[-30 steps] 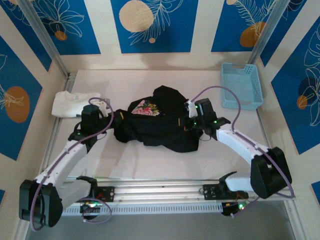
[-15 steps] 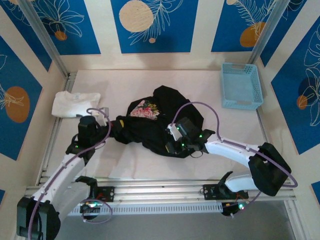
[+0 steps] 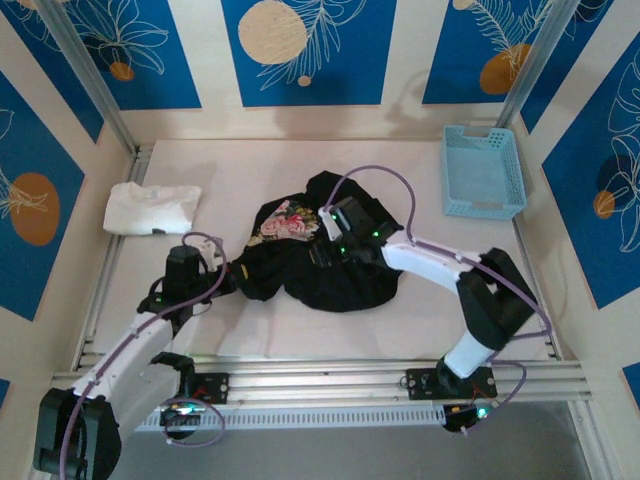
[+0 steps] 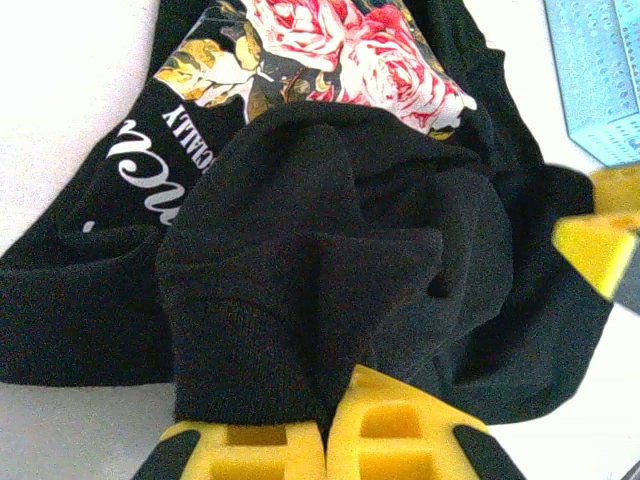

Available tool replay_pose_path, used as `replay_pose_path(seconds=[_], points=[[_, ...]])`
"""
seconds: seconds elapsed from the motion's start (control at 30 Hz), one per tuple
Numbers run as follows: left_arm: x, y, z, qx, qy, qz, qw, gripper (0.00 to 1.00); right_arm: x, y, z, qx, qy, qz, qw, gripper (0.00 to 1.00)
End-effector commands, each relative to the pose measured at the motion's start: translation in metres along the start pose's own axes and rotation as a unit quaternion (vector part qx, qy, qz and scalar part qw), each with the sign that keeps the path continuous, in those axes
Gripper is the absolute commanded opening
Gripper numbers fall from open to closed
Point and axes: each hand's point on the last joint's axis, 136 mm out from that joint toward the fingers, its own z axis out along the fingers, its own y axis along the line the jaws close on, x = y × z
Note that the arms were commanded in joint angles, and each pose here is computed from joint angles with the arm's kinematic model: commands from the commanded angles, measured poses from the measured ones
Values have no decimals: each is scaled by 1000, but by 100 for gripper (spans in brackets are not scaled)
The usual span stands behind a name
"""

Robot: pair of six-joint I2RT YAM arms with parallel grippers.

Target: Fold the inside-out t-shirt

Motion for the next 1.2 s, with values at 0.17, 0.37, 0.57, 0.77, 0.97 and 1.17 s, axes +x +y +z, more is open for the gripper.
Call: replay_pose_path(seconds=[0.17,0.37,0.57,0.77,0.97,1.17], points=[[2,6,-2,-8,-6,16,1000,0,-6,-19,37,22,34,19,999,41],[3,8,-1,-8,-8,17,1000,0,-2,-25,39,39,50,20,998,11],[12,13,1,-9,2,6,1000,0,34,-6,-8,-16,50,16,999,3],[23,26,6,-28,14,2,1000,0,110,50,-56,-186,116,8,976,13],[29,32,11,-34,26,-1,999,0,64,35,-76,-166,6,26,986,43],[27,32,13,-29,17,-7,999,0,5,10,-55,-73,-32,18,997,52]])
